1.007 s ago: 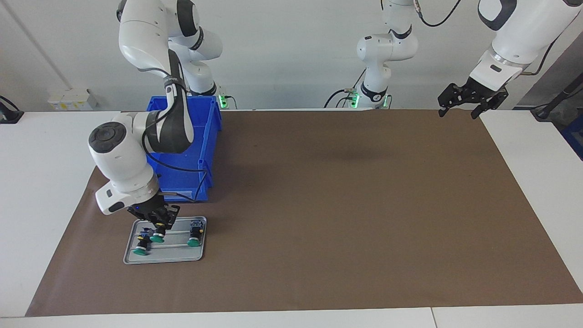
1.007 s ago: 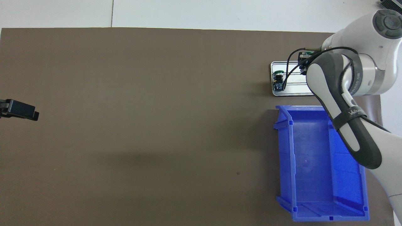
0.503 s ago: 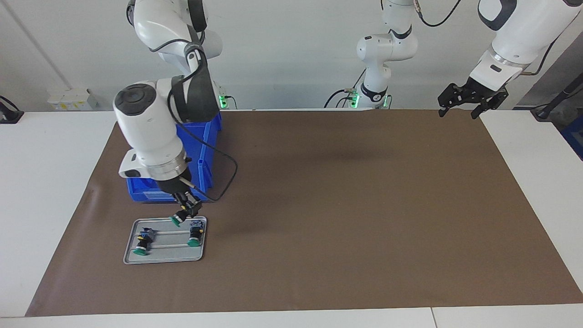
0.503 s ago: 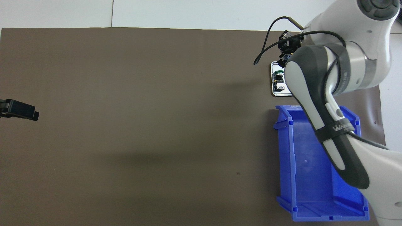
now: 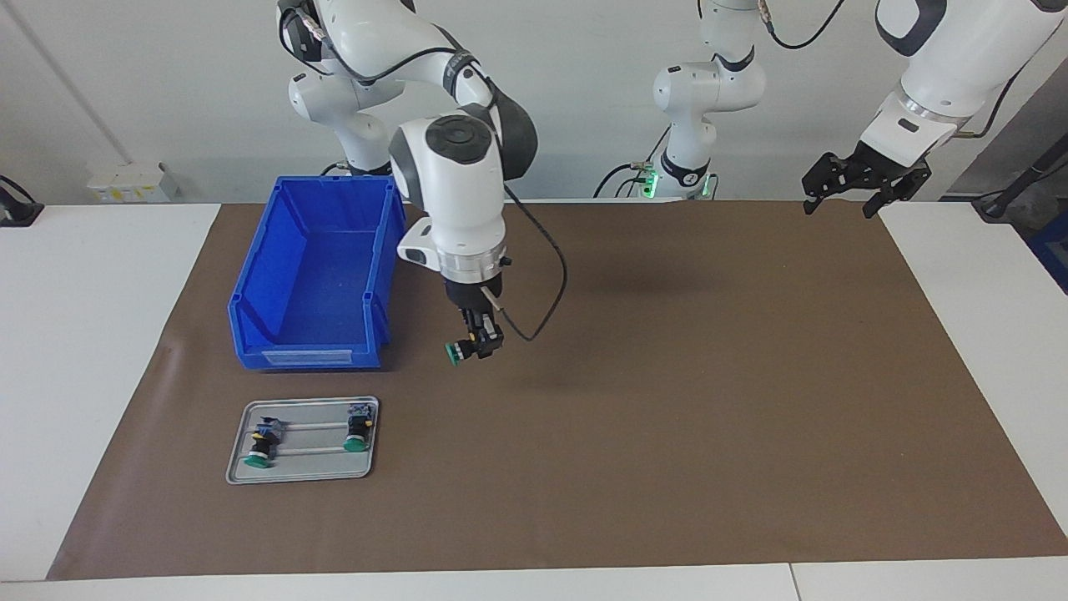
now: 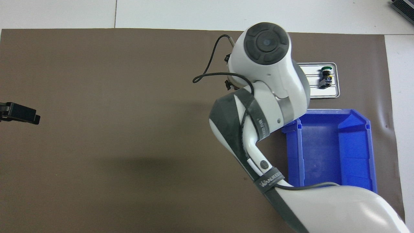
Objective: Place and press button with both arms
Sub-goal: 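Carry the item with the right gripper to the table center and lower it, then release the item and retract the right gripper while the left gripper approaches, then lower the left gripper onto the item and grasp it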
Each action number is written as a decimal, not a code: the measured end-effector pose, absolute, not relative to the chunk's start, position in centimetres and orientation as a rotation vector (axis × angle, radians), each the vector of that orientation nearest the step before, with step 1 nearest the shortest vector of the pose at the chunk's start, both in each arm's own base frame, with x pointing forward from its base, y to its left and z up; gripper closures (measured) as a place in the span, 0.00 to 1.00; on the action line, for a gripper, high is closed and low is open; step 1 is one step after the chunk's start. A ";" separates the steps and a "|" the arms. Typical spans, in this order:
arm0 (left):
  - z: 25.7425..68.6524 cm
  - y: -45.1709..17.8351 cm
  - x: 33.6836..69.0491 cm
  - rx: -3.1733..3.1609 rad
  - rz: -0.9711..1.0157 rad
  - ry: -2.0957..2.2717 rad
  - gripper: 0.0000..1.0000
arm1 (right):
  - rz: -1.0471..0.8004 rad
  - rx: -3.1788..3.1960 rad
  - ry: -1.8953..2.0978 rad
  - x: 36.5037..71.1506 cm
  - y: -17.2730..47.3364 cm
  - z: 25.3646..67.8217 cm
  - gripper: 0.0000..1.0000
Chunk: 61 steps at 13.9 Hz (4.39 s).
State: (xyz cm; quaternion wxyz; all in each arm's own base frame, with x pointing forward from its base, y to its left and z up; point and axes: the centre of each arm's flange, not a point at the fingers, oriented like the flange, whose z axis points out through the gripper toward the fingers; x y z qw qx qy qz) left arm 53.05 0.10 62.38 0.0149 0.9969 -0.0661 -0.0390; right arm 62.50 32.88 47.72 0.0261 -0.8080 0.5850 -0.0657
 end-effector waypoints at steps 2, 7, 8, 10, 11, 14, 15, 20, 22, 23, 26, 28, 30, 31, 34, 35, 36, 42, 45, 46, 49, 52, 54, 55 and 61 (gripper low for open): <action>62.4 0.1 53.0 3.103 -0.121 -0.206 0.00 | -0.202 -2.428 1.918 59.9 37.1 45.3 0.67; 62.4 0.1 53.0 3.103 -0.121 -0.206 0.00 | -0.238 -2.251 2.121 54.8 45.3 39.0 0.67; 62.4 0.1 53.0 3.103 -0.121 -0.206 0.00 | -0.242 -2.235 2.132 54.1 46.5 37.4 0.67; 62.4 0.1 53.0 3.103 -0.121 -0.206 0.00 | -0.237 -2.251 2.123 52.5 48.2 34.6 0.67; 62.4 0.1 53.0 3.103 -0.121 -0.206 0.00 | -0.234 -2.253 2.123 51.7 48.7 33.5 0.67; 62.4 0.1 53.0 3.103 -0.121 -0.206 0.00 | -0.228 -2.259 2.121 50.3 49.1 31.4 0.67; 62.4 0.1 53.0 3.103 -0.121 -0.206 0.00 | -0.229 -2.264 2.123 50.2 49.0 31.2 0.67; 62.4 0.1 53.0 3.103 -0.121 -0.206 0.00 | -0.228 -2.271 2.118 49.7 48.5 30.1 0.67; 62.4 0.1 53.0 3.103 -0.121 -0.206 0.00 | -0.228 -2.278 2.112 49.4 48.7 30.0 0.63; 62.4 0.1 53.0 3.103 -0.121 -0.206 0.00 | -0.228 -2.281 2.107 49.2 48.9 30.0 0.52; 62.4 0.1 53.0 3.103 -0.121 -0.206 0.00 | -0.247 -2.293 2.083 48.9 49.3 30.4 0.18; 62.4 0.1 53.0 3.103 -0.121 -0.206 0.00 | -0.293 -2.309 2.030 49.2 49.1 31.8 0.00; 62.4 0.1 53.0 3.103 -0.121 -0.206 0.00 | -0.307 -2.336 1.932 50.6 47.6 35.6 0.00; 62.4 0.1 53.0 3.103 -0.121 -0.207 0.00 | -0.316 -2.348 1.882 51.9 46.0 38.0 0.00; 62.4 -0.7 53.0 3.102 -0.121 -0.230 0.00 | -0.359 -2.465 1.713 55.9 39.2 43.5 0.00; 62.4 -1.3 53.1 3.102 -0.115 -0.249 0.00 | -0.356 -2.519 1.645 57.1 36.8 44.7 0.00; 62.5 -2.2 53.2 3.102 -0.090 -0.274 0.00 | -0.336 -2.582 1.561 58.3 34.2 45.7 0.00; 61.4 -8.7 54.2 3.032 0.085 -0.745 0.00 | -0.287 -2.936 1.023 62.3 18.8 50.3 0.00; 60.8 -11.4 54.1 2.928 0.130 -1.103 0.00 | -0.252 -3.062 0.756 61.9 11.9 53.5 0.00; 60.2 -12.4 54.0 2.888 0.134 -1.209 0.00 | -0.234 -3.082 0.686 61.5 10.1 54.6 0.00; 58.1 -16.0 53.3 2.730 0.145 -1.544 0.00 | -0.177 -3.137 0.451 59.6 5.2 57.9 0.00; 55.5 -18.9 52.6 2.523 0.198 -1.816 0.00 | -0.129 -3.169 0.263 57.0 2.2 61.3 0.00; 53.4 -21.4 51.6 2.443 0.199 -1.913 0.00 | -0.144 -3.165 0.250 54.9 1.5 64.2 0.00; 52.0 -22.9 50.8 2.412 0.194 -1.948 0.00 | -0.152 -3.161 0.255 53.8 1.3 65.4 0.00; 44.0 -31.1 47.0 2.259 0.279 -2.121 0.00 | -0.071 -3.172 0.224 52.5 -0.6 65.2 0.00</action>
